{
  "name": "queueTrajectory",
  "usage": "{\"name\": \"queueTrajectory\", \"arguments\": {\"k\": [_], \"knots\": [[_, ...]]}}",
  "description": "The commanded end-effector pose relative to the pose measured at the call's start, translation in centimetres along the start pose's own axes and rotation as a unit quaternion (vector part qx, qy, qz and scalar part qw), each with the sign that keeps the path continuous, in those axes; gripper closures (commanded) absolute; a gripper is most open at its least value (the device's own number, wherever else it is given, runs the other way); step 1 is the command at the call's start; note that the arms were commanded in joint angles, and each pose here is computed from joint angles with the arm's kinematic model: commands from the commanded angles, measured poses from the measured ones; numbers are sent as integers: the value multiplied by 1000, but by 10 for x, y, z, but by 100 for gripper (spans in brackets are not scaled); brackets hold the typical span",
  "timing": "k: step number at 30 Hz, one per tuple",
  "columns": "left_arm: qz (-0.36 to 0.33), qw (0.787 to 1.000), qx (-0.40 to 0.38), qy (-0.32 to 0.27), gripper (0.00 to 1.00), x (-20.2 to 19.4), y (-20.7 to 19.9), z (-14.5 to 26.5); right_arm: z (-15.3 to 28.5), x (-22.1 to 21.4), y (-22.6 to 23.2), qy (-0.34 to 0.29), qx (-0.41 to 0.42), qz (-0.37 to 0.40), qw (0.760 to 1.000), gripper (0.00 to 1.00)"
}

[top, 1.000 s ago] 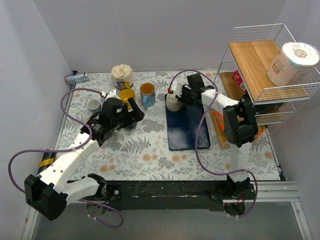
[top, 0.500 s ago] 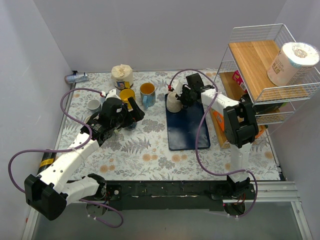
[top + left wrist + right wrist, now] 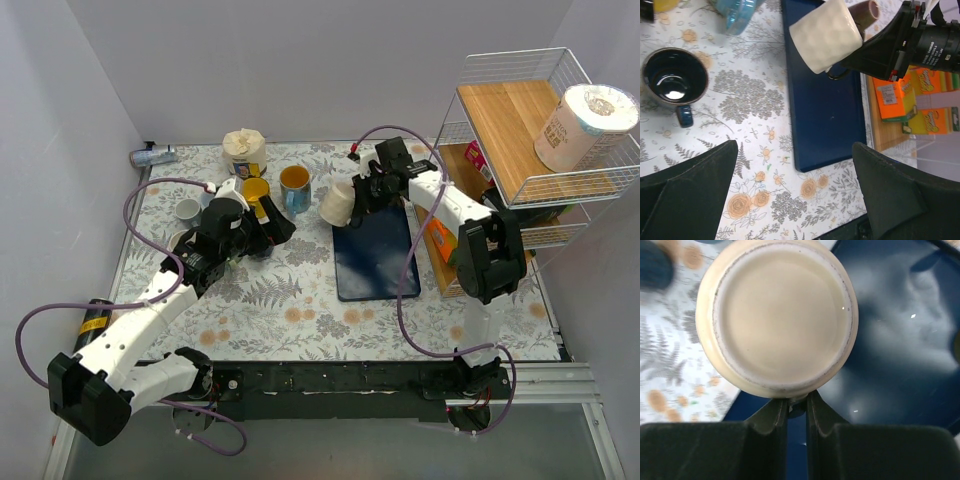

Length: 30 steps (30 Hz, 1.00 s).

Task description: Turn the mug right side up

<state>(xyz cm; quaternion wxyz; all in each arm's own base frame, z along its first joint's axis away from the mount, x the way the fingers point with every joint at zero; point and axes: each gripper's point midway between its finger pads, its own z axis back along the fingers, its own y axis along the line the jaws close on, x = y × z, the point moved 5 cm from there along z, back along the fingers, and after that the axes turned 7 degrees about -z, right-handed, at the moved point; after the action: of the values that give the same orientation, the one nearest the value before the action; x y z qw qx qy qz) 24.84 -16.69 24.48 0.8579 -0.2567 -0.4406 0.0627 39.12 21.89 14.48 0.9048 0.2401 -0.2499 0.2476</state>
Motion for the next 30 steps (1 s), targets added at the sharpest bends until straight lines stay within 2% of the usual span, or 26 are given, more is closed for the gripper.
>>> {"name": "queueTrajectory", "arguments": {"k": [1, 5, 6, 11, 15, 24, 26, 29, 30], "knots": [[-22, 996, -83, 12, 2, -2, -21, 3, 51, 27, 52, -78, 92, -72, 990, 99], [-22, 989, -146, 25, 2, -12, -31, 4, 69, 24, 78, -108, 167, -112, 974, 99], [-23, 986, -162, 23, 2, -15, -34, 3, 68, 16, 82, -101, 176, -146, 968, 99], [-24, 966, -255, 31, 2, -22, -52, 10, 110, 27, 114, -185, 203, -154, 949, 99], [-31, 950, -312, 2, 2, -15, -69, 16, 146, 30, 144, -244, 238, -167, 925, 99], [-14, 924, -382, -29, 2, 0, -95, 25, 177, 18, 189, -285, 283, -207, 892, 99], [-15, 916, -401, -21, 4, -3, -98, 25, 177, 16, 193, -301, 275, -222, 886, 99], [-1, 910, -414, -23, 12, -1, -102, 24, 180, 7, 195, -329, 288, -256, 862, 99], [1, 907, -420, -28, 19, -1, -103, 25, 177, -2, 194, -327, 295, -278, 854, 99]]}}
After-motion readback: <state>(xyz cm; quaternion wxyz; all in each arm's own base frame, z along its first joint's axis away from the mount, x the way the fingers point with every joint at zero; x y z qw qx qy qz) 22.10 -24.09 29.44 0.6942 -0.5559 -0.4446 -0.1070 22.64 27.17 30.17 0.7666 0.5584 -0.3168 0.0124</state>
